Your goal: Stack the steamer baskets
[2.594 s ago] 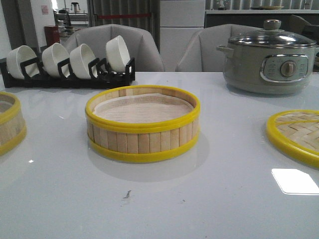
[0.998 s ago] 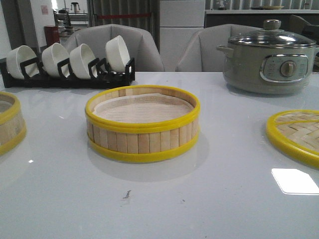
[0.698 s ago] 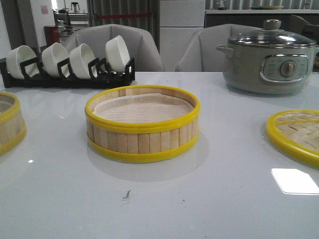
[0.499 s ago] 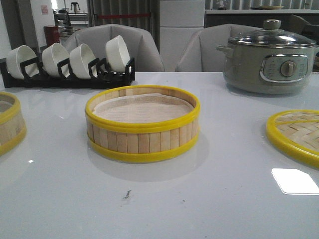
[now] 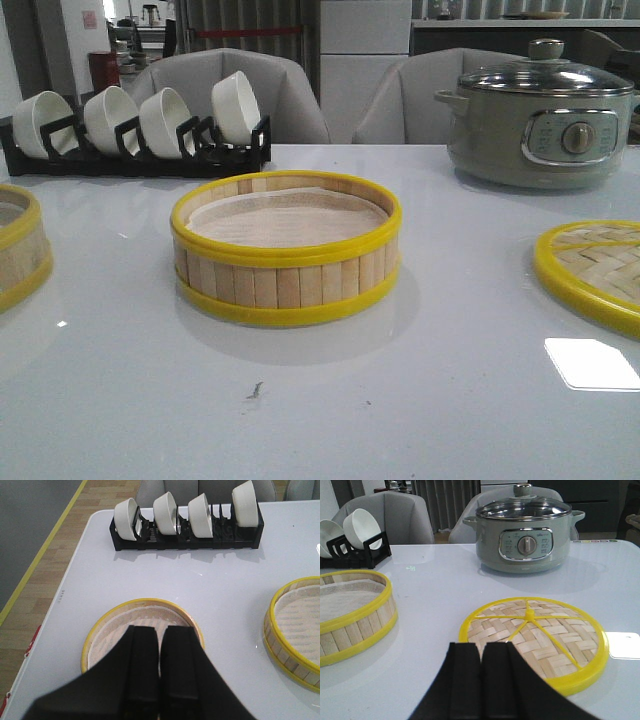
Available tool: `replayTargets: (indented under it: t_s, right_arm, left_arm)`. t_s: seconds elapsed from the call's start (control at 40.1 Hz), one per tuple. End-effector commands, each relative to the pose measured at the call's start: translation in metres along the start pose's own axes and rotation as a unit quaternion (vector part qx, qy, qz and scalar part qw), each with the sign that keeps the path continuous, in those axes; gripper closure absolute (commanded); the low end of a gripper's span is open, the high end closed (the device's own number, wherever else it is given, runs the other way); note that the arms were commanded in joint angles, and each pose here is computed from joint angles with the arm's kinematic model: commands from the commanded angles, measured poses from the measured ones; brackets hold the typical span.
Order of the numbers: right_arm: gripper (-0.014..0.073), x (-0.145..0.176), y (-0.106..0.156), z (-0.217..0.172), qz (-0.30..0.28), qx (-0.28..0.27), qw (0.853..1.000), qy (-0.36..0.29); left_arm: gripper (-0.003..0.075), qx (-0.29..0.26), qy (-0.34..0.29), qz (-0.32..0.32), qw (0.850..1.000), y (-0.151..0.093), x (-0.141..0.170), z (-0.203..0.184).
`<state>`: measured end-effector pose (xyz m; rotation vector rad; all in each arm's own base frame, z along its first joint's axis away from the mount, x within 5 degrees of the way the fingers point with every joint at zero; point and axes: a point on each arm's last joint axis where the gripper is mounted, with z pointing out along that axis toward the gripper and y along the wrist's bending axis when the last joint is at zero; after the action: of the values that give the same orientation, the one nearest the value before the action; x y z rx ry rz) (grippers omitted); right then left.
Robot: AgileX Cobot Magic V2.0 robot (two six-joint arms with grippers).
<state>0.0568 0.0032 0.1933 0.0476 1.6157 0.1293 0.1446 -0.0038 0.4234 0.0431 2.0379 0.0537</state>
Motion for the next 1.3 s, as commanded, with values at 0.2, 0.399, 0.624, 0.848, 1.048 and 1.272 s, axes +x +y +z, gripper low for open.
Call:
replayTargets:
  t_s: [0.2,0.399,0.624,0.848,1.048,1.272]
  right_arm:
    - [0.0575,-0.014,0.001,-0.003,-0.003,-0.006,0.998,-0.062]
    - [0.0575,-0.015,0.001,-0.003,-0.003,-0.005,0.998,-0.067]
    - [0.0575,-0.036,0.004,-0.008,0.01,-0.019,0.989,-0.149]
    - [0.0575,-0.086,0.016,-0.009,0.017,-0.062,0.996,-0.059]
    - [0.0575,-0.149,0.031,0.03,0.004,-0.064,0.995,0.07]
    - [0.0575,-0.19,0.043,0.081,0.002,-0.06,0.993,0.102]
  left_arm:
    - [0.0635,0.002,-0.058,0.003,0.998,0.0,-0.016,-0.007]
    - [0.0635,0.003,-0.057,0.002,0.998,0.0,-0.015,-0.007]
    - [0.0635,0.003,-0.052,0.001,0.999,0.0,-0.015,-0.007]
    - [0.0635,0.004,-0.051,0.001,0.999,0.0,-0.014,-0.007]
    - [0.0635,0.011,-0.05,-0.002,0.999,-0.002,-0.014,-0.007]
    - [0.0635,0.013,-0.043,-0.001,0.999,-0.003,-0.013,-0.007]
